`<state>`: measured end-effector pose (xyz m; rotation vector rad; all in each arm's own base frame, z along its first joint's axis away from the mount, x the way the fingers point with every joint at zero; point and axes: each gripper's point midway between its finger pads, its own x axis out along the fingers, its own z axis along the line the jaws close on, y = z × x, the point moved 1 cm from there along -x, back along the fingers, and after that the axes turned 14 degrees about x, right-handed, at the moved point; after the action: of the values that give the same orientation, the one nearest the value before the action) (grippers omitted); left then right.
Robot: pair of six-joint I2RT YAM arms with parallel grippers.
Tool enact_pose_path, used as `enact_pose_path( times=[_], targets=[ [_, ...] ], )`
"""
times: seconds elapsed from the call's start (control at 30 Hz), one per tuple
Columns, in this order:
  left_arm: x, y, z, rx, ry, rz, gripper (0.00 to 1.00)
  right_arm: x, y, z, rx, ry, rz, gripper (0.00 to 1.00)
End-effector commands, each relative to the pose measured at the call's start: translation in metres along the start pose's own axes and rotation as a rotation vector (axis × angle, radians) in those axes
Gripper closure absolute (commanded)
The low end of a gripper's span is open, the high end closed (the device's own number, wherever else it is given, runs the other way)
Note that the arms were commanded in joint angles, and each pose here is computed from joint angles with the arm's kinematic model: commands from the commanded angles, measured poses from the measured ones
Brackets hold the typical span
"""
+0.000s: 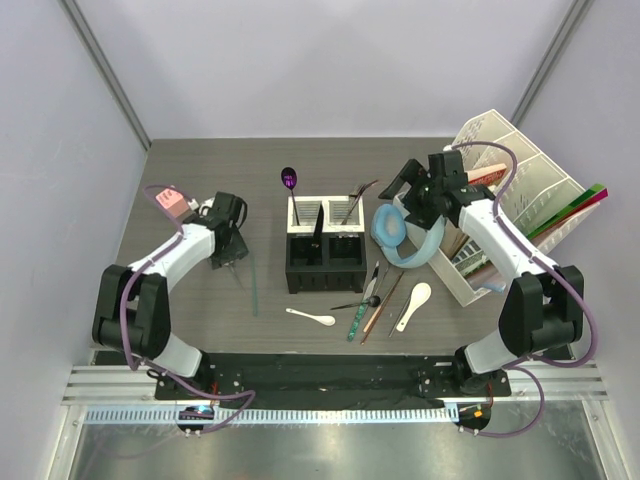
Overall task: Sort the eating utensils into containers
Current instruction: Place the knife in the container, then pick up the spoon from the center of the board.
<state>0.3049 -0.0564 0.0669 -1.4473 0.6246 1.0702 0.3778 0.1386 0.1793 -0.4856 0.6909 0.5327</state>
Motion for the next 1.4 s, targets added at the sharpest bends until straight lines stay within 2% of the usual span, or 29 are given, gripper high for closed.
enact_pose_path(
  times=[0.0,0.1,0.4,0.57,0.9,0.97,1.07,1.1,1.23,1.37],
  targets=[
    [0.001,0.006,0.004,-0.017,-0.009,0.029,0.47,-0.007,-0.009,0.003,-0.006,-0.040,-0.008,0.00],
    [0.008,0.007,0.002,-0.014,-0.003,0.029,0.46,-0.004,-0.013,0.005,-0.014,-0.050,-0.003,0.00],
    [0.037,0.025,-0.001,-0.029,-0.034,0.127,0.50,-0.002,-0.018,0.005,-0.011,-0.055,0.007,0.00],
    [0.046,0.030,-0.001,-0.032,-0.044,0.141,0.59,-0.004,-0.014,-0.004,-0.009,-0.042,0.011,0.00],
    [0.058,0.030,0.004,-0.017,-0.055,0.150,0.58,-0.009,-0.014,-0.004,0.004,-0.047,0.006,0.00],
    [0.057,0.028,0.003,-0.022,-0.044,0.151,0.63,-0.010,-0.014,-0.003,0.007,-0.049,0.001,0.00],
    [0.054,0.023,0.001,-0.022,-0.027,0.138,0.86,-0.013,-0.015,0.000,0.012,-0.060,-0.003,0.00],
    [0.053,0.022,0.000,-0.022,-0.021,0.136,1.00,-0.014,-0.015,0.001,0.013,-0.060,-0.006,0.00],
    [0.048,0.022,-0.004,-0.006,0.013,0.150,1.00,-0.017,-0.016,0.001,0.015,-0.062,-0.016,0.00],
    [0.030,0.011,-0.002,0.017,0.032,0.114,1.00,-0.015,-0.016,0.000,0.036,-0.055,-0.018,0.00]
  ],
)
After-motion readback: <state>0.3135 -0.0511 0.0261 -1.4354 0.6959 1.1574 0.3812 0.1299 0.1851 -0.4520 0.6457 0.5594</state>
